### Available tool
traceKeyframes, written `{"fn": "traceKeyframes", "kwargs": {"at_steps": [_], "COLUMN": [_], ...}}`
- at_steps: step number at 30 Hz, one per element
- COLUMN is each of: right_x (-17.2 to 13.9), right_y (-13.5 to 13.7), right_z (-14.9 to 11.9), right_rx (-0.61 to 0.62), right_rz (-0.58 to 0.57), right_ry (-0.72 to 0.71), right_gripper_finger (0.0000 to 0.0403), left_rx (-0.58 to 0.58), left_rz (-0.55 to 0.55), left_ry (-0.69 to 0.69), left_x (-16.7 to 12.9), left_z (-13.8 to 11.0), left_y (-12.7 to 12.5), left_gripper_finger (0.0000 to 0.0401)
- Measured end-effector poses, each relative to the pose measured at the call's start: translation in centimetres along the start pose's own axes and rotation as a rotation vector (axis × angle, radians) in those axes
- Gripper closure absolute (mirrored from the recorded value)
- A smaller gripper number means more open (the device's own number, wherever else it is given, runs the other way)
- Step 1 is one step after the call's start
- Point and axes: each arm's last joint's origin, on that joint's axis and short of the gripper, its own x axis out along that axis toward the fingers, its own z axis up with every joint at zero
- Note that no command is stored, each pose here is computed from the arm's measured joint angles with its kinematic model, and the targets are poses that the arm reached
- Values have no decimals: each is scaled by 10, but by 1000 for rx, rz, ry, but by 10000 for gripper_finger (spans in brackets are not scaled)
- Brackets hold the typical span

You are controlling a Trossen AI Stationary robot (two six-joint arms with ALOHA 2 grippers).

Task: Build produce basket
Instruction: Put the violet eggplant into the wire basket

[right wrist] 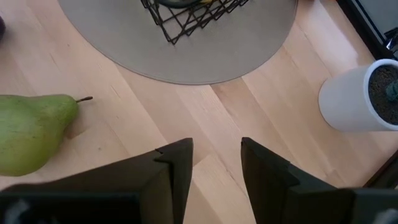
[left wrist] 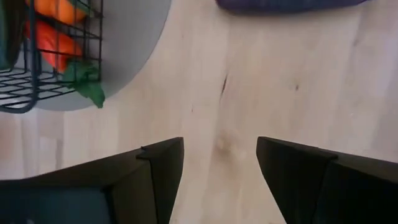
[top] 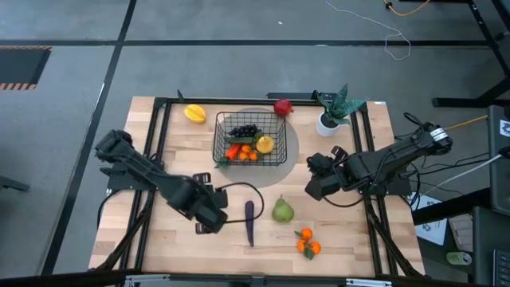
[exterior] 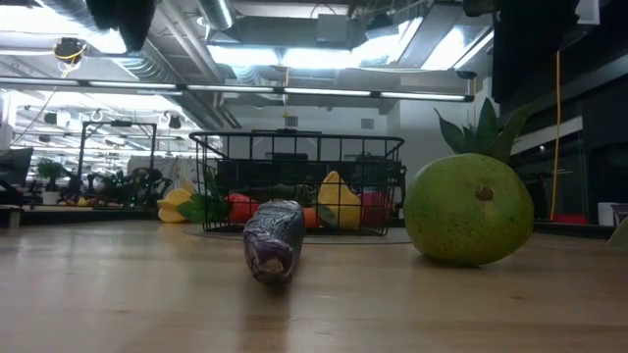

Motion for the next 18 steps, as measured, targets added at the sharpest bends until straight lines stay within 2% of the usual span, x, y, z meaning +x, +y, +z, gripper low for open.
{"fn": "traceKeyframes", "kwargs": {"at_steps": [8, 18], "right_x": [4, 5], "right_y": [4, 4], "right_z": [0, 0], "right_rx": [-13, -15], "right_rz": [-15, -16], "right_ry": [14, 15], "right_gripper_finger": [277, 277], "left_rx": [88, 50], "left_rz": [82, 99], "left_ry": [142, 149], "left_x": [33, 43], "left_z": [3, 12], "left_y": [-4, 4], "left_gripper_finger": [210, 210]}}
